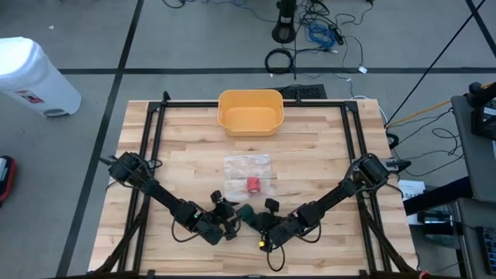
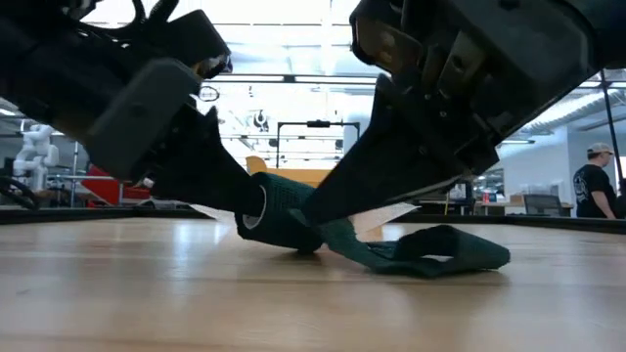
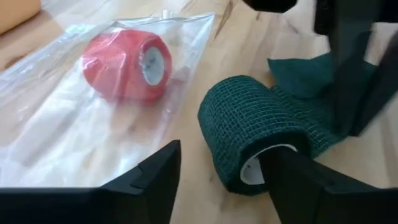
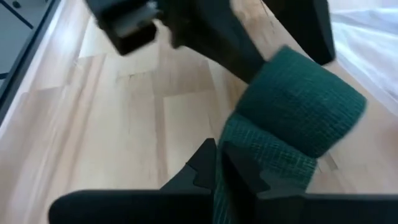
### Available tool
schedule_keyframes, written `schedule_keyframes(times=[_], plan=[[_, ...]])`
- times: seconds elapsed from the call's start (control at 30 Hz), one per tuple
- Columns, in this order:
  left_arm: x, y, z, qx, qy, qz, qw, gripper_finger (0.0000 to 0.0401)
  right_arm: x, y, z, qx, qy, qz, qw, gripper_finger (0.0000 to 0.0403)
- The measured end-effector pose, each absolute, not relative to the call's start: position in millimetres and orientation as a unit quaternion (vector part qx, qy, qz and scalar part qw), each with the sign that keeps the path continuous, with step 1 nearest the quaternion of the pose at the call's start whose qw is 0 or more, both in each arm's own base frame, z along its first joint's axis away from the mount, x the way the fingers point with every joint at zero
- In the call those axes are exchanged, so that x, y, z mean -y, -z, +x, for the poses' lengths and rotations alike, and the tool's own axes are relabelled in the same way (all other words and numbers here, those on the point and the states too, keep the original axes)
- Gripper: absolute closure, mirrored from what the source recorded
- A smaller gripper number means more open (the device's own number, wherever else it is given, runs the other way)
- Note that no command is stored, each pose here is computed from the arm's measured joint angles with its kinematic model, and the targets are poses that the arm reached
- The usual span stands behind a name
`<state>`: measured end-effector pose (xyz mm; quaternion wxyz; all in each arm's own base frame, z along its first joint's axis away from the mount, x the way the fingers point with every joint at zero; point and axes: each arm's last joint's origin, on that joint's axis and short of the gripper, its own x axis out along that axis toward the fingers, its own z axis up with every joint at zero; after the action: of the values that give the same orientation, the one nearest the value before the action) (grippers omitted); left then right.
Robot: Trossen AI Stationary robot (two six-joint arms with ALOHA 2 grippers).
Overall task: Roll bandage
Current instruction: Roll the green bandage
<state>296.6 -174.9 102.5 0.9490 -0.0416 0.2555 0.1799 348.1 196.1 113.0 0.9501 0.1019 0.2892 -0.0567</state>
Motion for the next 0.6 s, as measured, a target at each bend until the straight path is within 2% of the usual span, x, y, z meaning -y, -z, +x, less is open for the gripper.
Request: schedule_keyframes(times=[0.23, 0.5, 0.6], plan=[[166.2, -101.5, 301.4, -0.269, -0.179, -0.032, 0.946, 0.0246, -196.4, -113.5, 348.4, -0.287, 0.054, 0.099, 0.951, 0.0388], [156.9, -100.7, 307.4, -0.286, -0.166, -0.038, 0.943, 0.037, -196.4, -113.5, 348.4, -0.288, 0.052, 0.096, 0.951, 0.04], [153.5, -101.1, 309.9, -0.29, -0.16, -0.045, 0.942, 0.0389, -197.4, -113.5, 347.8, -0.288, 0.049, 0.09, 0.952, 0.04]])
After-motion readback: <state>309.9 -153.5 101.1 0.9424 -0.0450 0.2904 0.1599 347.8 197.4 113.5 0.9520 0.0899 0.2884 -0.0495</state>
